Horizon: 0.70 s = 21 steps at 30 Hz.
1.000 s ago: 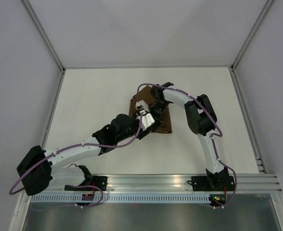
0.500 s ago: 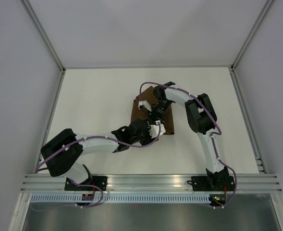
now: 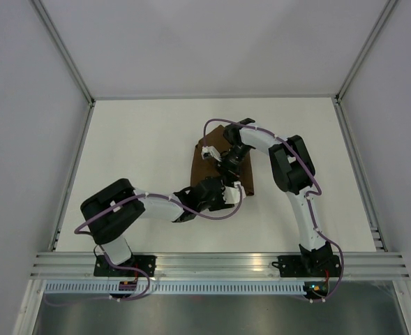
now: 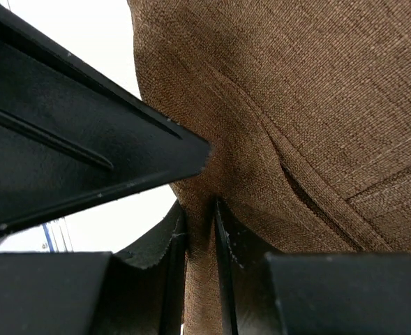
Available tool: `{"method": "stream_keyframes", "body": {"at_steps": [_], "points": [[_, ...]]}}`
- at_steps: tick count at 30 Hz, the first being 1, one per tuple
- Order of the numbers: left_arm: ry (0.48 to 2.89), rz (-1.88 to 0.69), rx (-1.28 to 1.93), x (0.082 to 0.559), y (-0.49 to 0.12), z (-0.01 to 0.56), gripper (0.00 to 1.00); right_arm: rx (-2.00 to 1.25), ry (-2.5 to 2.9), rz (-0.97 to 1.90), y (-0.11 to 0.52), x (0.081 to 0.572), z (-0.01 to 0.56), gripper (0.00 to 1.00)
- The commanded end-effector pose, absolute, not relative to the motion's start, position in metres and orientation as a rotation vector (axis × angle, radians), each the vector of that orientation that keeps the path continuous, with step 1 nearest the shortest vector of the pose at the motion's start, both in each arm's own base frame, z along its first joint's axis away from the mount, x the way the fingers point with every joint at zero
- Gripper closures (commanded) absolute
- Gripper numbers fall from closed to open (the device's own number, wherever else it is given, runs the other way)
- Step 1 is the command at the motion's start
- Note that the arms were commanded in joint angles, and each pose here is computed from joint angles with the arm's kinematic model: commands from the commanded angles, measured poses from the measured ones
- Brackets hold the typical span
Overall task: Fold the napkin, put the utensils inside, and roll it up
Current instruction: Roll the napkin at the center of the board.
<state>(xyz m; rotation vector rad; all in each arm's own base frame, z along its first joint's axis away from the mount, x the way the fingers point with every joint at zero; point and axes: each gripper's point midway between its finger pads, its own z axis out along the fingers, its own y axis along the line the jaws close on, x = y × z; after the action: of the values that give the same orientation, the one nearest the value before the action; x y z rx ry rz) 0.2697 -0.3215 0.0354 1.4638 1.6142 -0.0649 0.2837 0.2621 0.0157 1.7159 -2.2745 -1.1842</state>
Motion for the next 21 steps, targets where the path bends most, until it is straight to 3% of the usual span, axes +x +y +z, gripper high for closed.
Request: {"method": "stream_keyframes", "body": {"at_steps": [1, 11, 15, 19, 21], "points": [[1.488, 0.033, 1.427, 0.289, -0.334, 0.055, 0.27, 1.791, -2.244, -0.966, 0.234, 0.293, -0.034, 0.96], [1.577, 0.011, 1.555, 0.277, -0.332, 0.020, 0.34, 1.788, -2.245, -0.964, 0.233, 0.293, -0.035, 0.96], [1.627, -0.024, 1.600, 0.269, -0.332, 0.006, 0.45, 1.788, -2.247, -0.968, 0.234, 0.293, -0.034, 0.96], [1.698, -0.061, 1.647, 0.263, -0.336, -0.007, 0.67, 1.791, -2.249, -0.972, 0.235, 0.293, -0.032, 0.96], [1.734, -0.073, 1.667, 0.259, -0.335, -0.016, 0.73, 1.791, -2.252, -0.977, 0.235, 0.294, -0.030, 0.96]]}}
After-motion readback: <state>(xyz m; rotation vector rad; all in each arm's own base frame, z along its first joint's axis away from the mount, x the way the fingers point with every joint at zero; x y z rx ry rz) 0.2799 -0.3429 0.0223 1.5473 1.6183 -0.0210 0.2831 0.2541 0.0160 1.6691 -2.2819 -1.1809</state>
